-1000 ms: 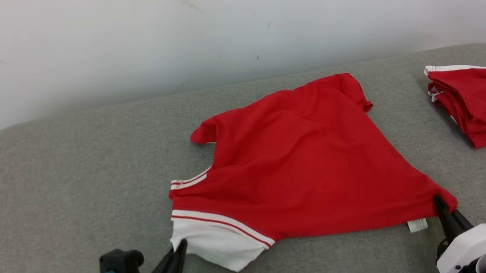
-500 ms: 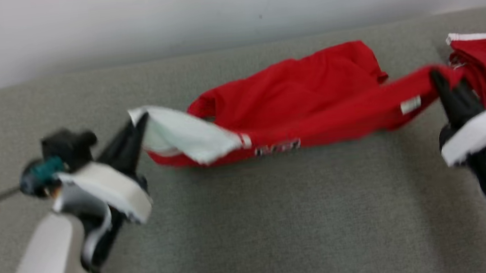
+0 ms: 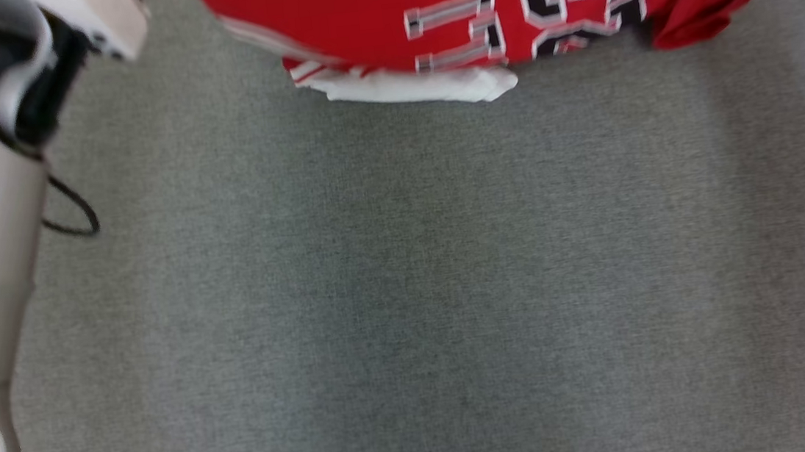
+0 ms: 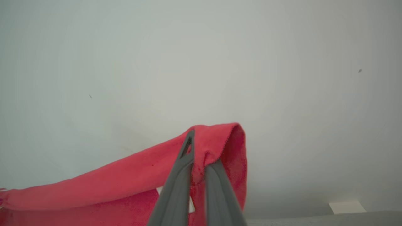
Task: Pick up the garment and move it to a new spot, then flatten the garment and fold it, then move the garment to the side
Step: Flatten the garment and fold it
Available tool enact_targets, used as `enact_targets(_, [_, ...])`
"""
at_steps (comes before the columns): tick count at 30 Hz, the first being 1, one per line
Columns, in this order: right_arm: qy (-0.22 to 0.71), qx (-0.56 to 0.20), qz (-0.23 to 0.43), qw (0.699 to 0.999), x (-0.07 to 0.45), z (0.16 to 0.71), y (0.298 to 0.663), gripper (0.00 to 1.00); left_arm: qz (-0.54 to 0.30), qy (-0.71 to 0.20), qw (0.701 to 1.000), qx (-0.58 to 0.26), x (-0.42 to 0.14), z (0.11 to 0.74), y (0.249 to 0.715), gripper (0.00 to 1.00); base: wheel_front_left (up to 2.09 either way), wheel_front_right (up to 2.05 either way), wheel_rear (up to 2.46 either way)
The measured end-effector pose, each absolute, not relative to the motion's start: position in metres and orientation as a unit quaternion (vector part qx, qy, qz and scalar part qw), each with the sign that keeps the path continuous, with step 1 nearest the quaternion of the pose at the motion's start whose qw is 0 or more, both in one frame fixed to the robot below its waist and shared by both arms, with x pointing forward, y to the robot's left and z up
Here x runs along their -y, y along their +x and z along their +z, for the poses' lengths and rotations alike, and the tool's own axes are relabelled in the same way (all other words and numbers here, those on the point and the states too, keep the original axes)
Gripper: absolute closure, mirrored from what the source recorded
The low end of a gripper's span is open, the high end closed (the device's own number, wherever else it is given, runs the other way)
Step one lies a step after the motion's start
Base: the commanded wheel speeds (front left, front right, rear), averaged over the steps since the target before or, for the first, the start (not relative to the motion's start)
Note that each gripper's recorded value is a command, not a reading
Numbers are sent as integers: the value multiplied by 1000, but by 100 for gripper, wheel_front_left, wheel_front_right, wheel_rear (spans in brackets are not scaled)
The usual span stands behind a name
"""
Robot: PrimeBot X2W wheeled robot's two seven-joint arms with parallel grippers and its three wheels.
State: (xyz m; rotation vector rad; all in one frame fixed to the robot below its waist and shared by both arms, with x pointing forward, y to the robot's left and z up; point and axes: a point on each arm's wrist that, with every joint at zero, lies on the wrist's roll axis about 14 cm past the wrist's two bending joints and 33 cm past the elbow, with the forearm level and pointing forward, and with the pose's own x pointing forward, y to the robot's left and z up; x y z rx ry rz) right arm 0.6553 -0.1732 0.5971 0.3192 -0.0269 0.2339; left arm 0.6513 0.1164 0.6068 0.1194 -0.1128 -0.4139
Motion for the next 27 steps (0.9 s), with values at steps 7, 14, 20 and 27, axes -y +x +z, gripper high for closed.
enact_targets(7, [156,58,113,979,169,630,701,100,-175,71,978,94,-131,640,695,100,0,0,0])
enact_targets(14, [169,122,99,973,175,677,718,100,-150,73,973,160,-141,702,713,100,0,0,0])
enact_targets(20, [169,167,98,966,175,722,720,100,-138,93,966,198,-141,749,713,100,0,0,0])
enact_targets(27, [172,203,90,960,180,751,713,100,-122,104,957,242,-146,798,704,100,0,0,0])
